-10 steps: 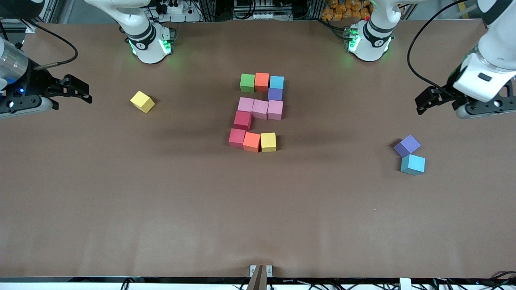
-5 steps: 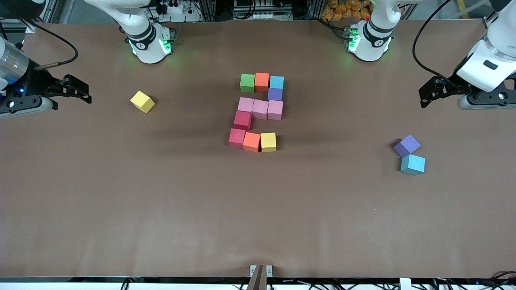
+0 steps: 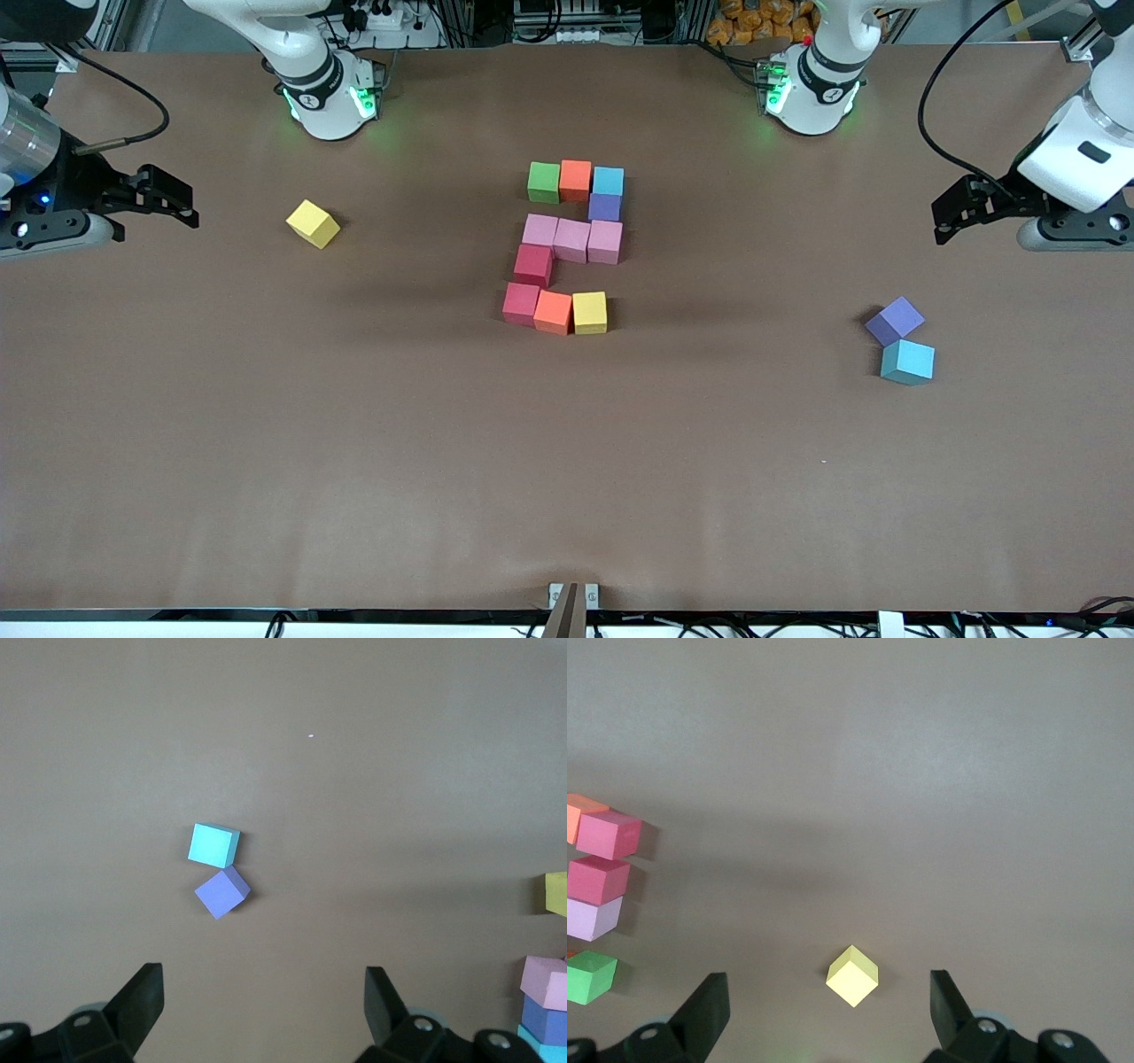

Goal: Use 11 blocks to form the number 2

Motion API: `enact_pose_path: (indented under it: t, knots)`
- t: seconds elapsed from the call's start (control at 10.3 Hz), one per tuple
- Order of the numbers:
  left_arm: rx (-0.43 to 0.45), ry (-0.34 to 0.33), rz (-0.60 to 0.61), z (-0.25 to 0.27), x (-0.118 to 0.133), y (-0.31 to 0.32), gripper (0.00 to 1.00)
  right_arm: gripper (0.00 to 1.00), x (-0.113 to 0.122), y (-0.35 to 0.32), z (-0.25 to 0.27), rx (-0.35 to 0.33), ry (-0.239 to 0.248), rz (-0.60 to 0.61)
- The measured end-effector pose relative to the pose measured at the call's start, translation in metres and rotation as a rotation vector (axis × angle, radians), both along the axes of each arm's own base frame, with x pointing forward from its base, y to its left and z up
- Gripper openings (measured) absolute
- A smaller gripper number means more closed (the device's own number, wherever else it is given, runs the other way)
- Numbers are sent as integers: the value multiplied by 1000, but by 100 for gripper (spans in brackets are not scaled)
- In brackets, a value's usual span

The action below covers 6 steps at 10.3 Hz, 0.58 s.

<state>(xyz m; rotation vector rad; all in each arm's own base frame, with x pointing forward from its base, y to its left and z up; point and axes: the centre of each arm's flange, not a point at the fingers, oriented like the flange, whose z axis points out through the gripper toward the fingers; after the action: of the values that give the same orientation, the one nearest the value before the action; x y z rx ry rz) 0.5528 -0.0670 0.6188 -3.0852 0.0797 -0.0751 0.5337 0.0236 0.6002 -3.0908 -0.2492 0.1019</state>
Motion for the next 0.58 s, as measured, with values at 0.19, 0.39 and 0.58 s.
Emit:
enact_pose_path:
  t: [0.19,0.39,0.58]
  knots:
    - [-1,3,7,-3,8,4,100,100,0,0,0,0,-1,1]
    - [-1,4,11,-3,9,5,100,100,0,0,1,0,-4,0]
    - [-2,2,7,-1,8,3,100,100,1,0,1,0,-7,0]
